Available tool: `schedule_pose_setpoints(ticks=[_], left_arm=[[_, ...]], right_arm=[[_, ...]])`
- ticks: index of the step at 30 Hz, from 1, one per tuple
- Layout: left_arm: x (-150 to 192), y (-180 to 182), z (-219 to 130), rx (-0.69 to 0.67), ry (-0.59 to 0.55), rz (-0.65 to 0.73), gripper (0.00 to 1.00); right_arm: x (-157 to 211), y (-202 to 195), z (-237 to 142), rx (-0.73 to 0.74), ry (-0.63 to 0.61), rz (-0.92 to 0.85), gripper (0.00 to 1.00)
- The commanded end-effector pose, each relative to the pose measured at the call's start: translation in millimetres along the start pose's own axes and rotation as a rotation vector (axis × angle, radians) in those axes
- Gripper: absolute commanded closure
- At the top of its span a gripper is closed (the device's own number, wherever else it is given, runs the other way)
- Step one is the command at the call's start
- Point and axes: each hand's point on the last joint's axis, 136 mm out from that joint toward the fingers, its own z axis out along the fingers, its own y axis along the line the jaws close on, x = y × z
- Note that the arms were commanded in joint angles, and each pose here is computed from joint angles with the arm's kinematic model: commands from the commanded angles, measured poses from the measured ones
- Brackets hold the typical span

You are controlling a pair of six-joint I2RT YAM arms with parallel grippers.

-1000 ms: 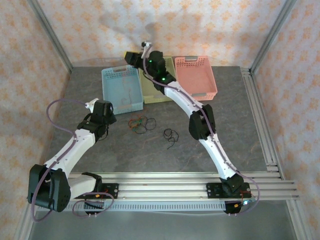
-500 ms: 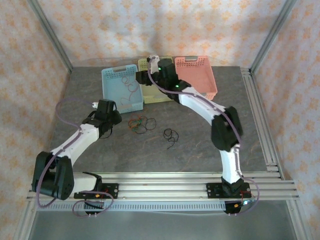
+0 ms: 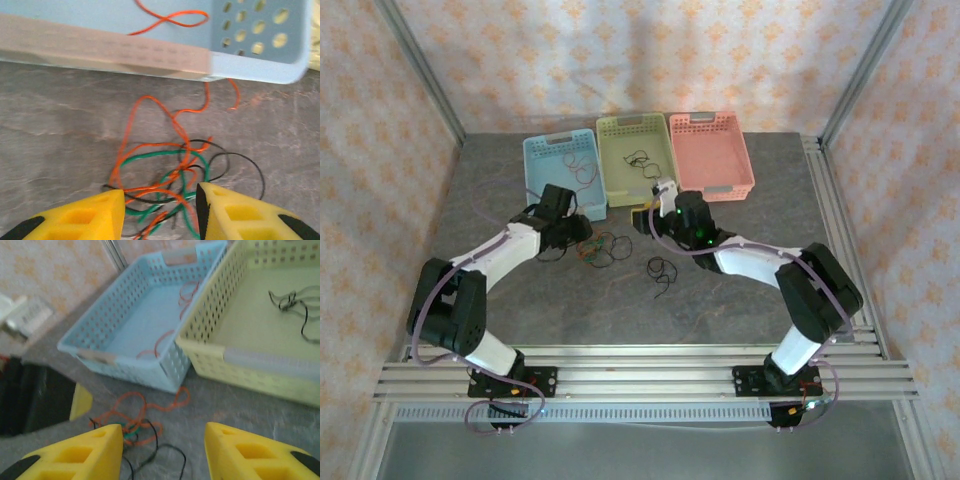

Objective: Untangle the cables

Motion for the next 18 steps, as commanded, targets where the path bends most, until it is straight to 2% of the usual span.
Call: schedule_pose_setpoints(ticks=[1, 5, 10, 14, 16, 18], left_arm=[[11.5, -6.3, 3.9, -0.040, 0.066, 0.063, 0.58], [18.4, -6.6, 14.5, -0.084, 0.117, 0.084, 0.58], [25.8, -11.5, 24.1, -0.065, 0.176, 0.085, 0.60], [38.0, -21.8, 35.8, 0.001, 0.240, 0.068, 0.71], [38.5, -27.6, 37.6, 0.035, 0.246, 0.071, 0.79], [39.1, -33.1, 37.8, 0.068, 0.244, 0.075, 0.84]], right_arm=[[-21.4, 8.1, -3.0, -0.051, -0.128, -0.005, 0.54], [-6.9, 3.7, 0.7, -0.058, -0.131, 0.031, 0.57], [9.0, 1.7, 8.9, -0.078, -0.125, 0.075, 0.60], [14.7, 0.8, 13.3, -0.079, -0.120, 0.078, 0.60], [16.7, -0.2, 14.0, -0.075, -0.116, 0.075, 0.60], [17.7, -1.6, 14.4, -0.069, -0.113, 0.071, 0.61]])
